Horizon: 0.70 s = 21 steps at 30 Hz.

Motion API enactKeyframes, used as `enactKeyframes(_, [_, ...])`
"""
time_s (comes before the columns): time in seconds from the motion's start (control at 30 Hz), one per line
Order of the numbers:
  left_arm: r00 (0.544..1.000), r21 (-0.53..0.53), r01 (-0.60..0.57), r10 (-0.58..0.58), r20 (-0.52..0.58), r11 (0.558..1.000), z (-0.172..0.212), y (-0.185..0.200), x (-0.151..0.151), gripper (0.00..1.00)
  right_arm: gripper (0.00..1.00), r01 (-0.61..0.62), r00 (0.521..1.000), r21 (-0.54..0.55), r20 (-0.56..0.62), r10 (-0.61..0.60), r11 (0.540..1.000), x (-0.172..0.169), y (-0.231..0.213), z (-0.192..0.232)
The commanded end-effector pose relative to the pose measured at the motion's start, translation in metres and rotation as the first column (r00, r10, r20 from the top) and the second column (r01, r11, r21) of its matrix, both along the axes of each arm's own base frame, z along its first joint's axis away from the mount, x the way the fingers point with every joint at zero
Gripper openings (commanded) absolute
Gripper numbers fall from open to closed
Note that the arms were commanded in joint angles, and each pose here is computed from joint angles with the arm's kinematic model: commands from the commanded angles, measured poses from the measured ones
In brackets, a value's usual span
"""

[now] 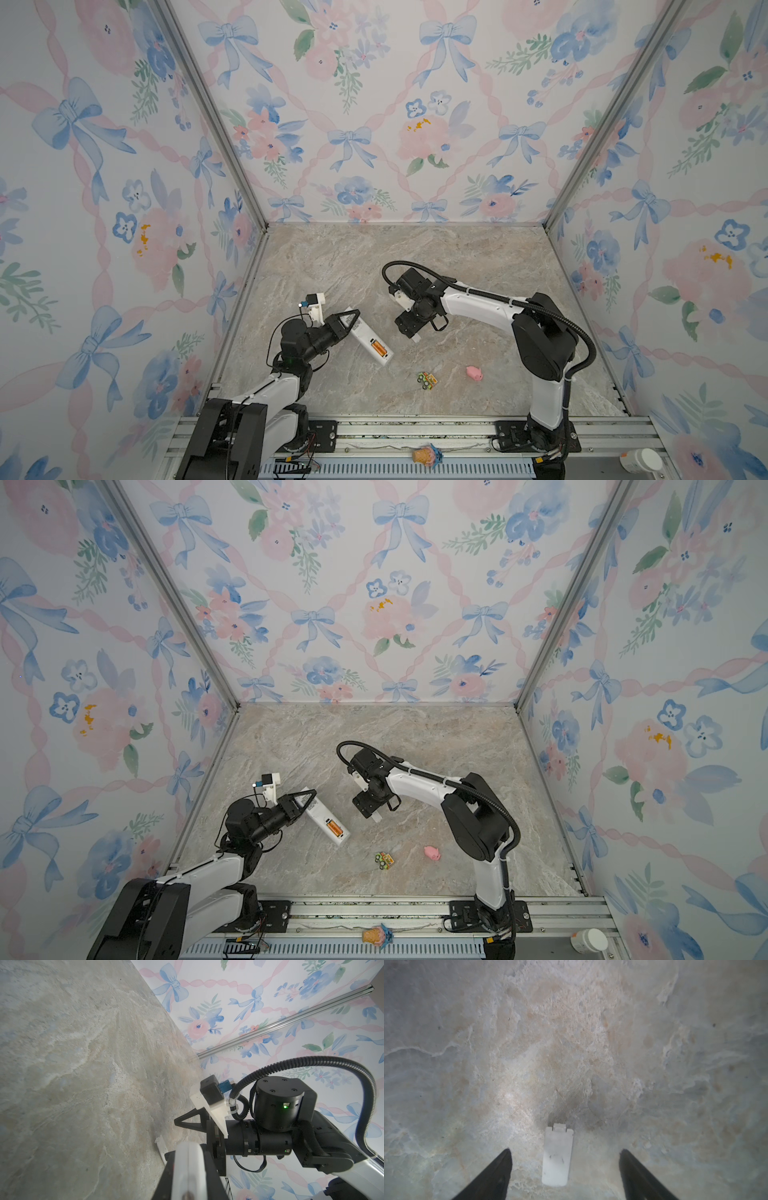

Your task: Load the batteries into the remote control

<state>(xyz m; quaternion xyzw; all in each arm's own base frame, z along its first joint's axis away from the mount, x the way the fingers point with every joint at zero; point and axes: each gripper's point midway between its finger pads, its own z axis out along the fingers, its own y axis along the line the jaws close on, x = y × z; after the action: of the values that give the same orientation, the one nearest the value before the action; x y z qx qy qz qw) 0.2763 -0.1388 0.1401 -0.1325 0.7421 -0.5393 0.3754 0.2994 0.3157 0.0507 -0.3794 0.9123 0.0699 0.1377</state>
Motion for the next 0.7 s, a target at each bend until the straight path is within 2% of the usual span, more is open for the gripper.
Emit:
enactKeyframes(0.0, [1.0,0.013,-0.009,0.008,0.028,1.0,0.002,0.003,-0.001,0.0,0.82,0.015,1.0,0.025,-0.01,-0.014,1.0,0.007,0.006,0.0])
enactKeyframes(0.43, [1.0,0.013,-0.01,0.01,0.027,1.0,0.001,0.003,-0.001,0.0,0.76,0.02,0.999,0.01,-0.042,-0.02,1.0,0.004,0.007,-0.016])
enactKeyframes(0.67, [1.0,0.013,-0.009,0.009,0.03,1.0,0.003,0.003,0.0,0.0,0.67,0.018,0.999,0.004,-0.048,-0.018,1.0,0.005,0.009,-0.02])
